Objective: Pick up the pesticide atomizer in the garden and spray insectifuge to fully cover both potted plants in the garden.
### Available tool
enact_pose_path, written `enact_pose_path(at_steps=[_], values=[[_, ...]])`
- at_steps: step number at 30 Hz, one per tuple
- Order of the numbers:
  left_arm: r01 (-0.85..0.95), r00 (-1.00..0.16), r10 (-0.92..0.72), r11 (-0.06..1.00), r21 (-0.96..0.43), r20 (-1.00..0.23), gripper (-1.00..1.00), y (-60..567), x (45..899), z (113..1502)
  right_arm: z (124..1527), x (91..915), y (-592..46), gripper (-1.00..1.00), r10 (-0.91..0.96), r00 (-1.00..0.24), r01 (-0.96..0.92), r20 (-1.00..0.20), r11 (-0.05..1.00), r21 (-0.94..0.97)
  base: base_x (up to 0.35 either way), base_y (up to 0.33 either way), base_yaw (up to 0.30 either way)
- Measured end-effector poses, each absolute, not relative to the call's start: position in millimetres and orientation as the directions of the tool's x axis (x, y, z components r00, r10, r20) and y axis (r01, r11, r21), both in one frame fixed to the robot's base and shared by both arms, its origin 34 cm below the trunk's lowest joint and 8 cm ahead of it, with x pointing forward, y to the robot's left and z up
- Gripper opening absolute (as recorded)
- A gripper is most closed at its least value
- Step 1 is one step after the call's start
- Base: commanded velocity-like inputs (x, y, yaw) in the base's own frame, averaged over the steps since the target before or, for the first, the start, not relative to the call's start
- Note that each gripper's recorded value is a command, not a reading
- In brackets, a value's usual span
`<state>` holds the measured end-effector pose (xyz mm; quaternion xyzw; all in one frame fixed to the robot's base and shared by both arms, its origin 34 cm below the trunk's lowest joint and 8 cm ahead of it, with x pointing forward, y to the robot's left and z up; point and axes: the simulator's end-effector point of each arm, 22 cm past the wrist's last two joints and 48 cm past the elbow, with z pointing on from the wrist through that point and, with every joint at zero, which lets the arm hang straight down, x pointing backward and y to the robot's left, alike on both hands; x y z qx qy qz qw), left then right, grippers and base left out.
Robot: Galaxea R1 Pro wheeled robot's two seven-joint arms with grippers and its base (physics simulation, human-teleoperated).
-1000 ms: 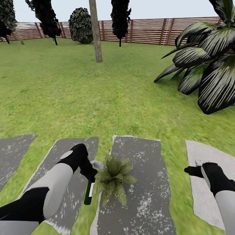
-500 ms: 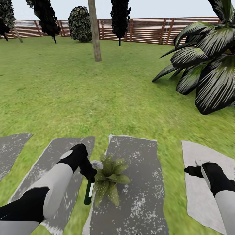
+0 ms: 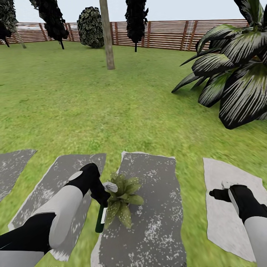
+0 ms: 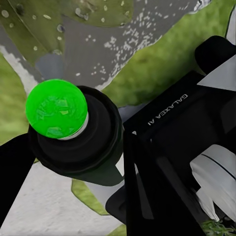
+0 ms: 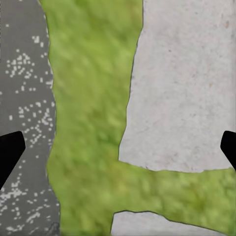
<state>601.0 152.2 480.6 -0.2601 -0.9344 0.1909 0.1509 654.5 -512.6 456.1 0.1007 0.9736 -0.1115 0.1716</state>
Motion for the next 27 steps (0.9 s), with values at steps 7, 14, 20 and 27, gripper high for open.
enact_pose_path(at_steps=[7,14,20,27], values=[[0.428,-0.819,0.544,0.792,-0.435,0.183,-1.00,152.3,601.0,480.6,456.2,654.4,-512.9,1.00,0.158,-0.921,0.235,-0.356,0.955,-0.183,0.000,-0.257,0.171],[0.428,-0.819,0.544,0.792,-0.435,0.183,-1.00,152.3,601.0,480.6,456.1,654.4,-512.8,1.00,0.157,-0.921,0.234,-0.356,0.955,-0.183,0.000,-0.168,0.250],[0.428,-0.820,0.543,0.792,-0.436,0.183,-1.00,152.2,601.0,480.6,456.1,654.4,-512.7,1.00,0.158,-0.921,0.234,-0.356,0.955,-0.183,0.000,-0.106,0.064],[0.428,-0.820,0.543,0.792,-0.436,0.183,-1.00,152.2,601.0,480.6,456.3,654.3,-513.1,1.00,0.158,-0.921,0.235,-0.356,0.955,-0.183,0.000,-0.311,0.026]])
